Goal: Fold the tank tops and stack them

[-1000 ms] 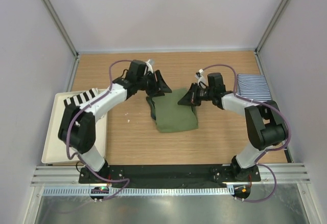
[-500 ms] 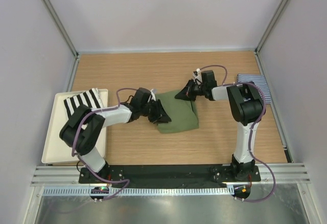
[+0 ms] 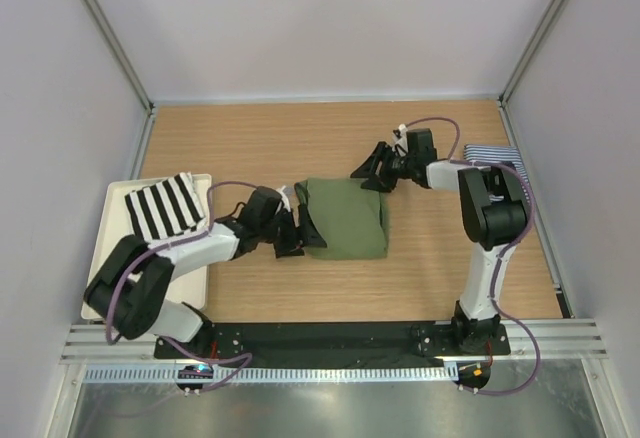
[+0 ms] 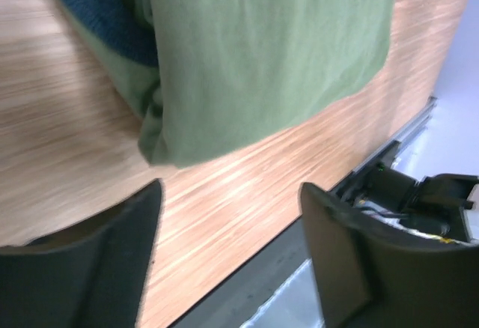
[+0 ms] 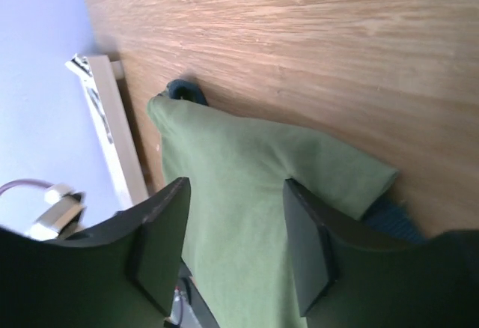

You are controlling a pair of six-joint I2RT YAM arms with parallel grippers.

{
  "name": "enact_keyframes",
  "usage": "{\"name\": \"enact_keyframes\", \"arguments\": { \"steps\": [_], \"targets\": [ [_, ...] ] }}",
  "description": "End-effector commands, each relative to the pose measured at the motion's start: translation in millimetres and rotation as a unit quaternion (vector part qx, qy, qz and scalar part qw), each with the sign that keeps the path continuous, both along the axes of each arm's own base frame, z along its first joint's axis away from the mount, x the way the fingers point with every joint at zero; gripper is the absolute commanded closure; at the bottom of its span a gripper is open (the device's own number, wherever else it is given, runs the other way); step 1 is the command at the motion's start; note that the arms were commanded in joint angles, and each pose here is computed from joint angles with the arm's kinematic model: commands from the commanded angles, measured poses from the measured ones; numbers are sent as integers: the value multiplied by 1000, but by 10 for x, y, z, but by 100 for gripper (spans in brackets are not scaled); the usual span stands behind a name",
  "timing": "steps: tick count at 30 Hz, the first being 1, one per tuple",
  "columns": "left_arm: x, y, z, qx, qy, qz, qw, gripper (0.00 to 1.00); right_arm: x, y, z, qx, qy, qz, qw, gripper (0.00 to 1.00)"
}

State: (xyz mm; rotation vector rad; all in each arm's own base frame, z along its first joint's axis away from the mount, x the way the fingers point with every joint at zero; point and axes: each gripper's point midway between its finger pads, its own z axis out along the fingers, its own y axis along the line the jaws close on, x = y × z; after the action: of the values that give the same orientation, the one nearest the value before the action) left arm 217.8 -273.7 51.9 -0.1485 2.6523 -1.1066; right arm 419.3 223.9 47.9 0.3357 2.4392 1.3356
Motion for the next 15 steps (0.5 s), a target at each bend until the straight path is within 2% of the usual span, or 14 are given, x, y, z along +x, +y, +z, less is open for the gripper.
{"name": "enact_keyframes", "arguments": {
  "steps": [1, 3, 5, 9, 15],
  "targets": [
    [146, 173, 299, 42, -71, 20, 996, 21, -17, -181, 424, -82, -69, -7, 994, 39],
    [152, 287, 311, 78, -69, 28, 994, 14, -107, -335, 375, -136, -68, -16, 988, 36],
    [266, 383, 345, 118, -81, 43, 989, 12, -224, -453, 428, -169, -76, -20, 983, 34],
    [533, 396, 421, 156, -102, 58, 981, 11, -354, -750, 399, -247, -74, -60, 964, 34],
    [898, 347, 267, 205, -109, 72, 970, 13, -556, -863, 239, -294, -56, -59, 952, 33]
  ]
}}
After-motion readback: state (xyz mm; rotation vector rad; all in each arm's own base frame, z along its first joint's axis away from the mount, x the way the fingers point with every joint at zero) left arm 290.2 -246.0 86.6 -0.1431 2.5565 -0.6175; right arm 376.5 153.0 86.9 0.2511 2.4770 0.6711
